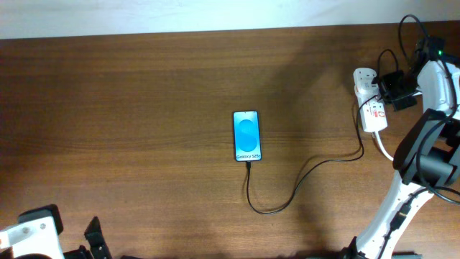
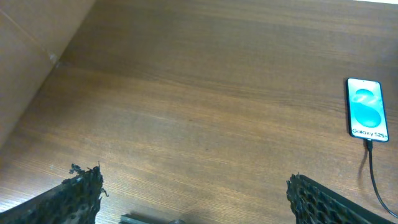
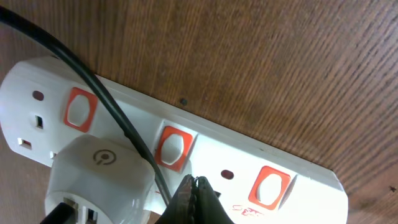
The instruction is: Plug charger to phone and switch on socket
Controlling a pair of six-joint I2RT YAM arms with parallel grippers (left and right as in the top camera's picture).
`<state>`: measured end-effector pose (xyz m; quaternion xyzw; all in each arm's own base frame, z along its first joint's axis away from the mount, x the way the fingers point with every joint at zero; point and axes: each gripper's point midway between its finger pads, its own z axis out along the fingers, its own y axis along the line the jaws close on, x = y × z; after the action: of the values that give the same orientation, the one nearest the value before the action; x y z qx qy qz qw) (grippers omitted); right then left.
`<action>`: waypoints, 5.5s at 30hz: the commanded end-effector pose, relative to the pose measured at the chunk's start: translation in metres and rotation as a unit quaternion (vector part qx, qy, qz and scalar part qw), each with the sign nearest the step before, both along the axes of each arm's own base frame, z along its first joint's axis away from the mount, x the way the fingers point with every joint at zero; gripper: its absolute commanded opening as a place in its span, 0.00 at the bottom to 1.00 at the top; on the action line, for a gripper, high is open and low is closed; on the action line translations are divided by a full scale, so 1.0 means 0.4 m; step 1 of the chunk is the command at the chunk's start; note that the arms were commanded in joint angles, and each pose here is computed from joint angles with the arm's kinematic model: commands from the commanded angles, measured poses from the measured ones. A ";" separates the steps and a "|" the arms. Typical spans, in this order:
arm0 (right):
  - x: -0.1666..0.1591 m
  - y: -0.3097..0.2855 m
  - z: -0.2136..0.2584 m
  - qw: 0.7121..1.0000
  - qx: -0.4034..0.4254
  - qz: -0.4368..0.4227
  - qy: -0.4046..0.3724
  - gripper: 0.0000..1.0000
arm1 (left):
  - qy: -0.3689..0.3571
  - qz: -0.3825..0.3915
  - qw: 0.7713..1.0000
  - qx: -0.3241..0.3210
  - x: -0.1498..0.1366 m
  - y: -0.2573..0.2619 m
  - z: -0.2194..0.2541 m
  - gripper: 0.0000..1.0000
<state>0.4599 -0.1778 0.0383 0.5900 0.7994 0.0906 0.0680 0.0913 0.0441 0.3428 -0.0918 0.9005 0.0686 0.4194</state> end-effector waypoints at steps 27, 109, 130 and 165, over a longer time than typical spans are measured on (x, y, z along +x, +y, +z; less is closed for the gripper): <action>0.053 0.068 -0.051 0.999 0.013 0.048 -0.010 0.04 | -0.003 0.010 1.000 0.002 -0.004 0.008 0.000 0.99; -0.326 0.257 1.144 0.858 -0.233 0.106 -0.445 0.04 | -0.333 0.172 0.927 -0.027 -0.445 0.041 -0.010 0.99; -0.533 0.444 1.239 0.779 -0.195 0.185 -0.566 0.04 | -0.332 0.153 0.930 -0.034 -0.439 0.050 -0.010 0.99; -1.390 0.462 1.283 0.389 -0.394 0.101 -0.826 0.05 | -0.332 0.153 0.930 -0.034 -0.439 0.050 -0.010 0.99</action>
<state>-0.0778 0.0164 0.5536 0.0377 0.3707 0.2354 0.8976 -0.0823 0.0634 0.3386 -0.2541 0.6904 0.0651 0.6741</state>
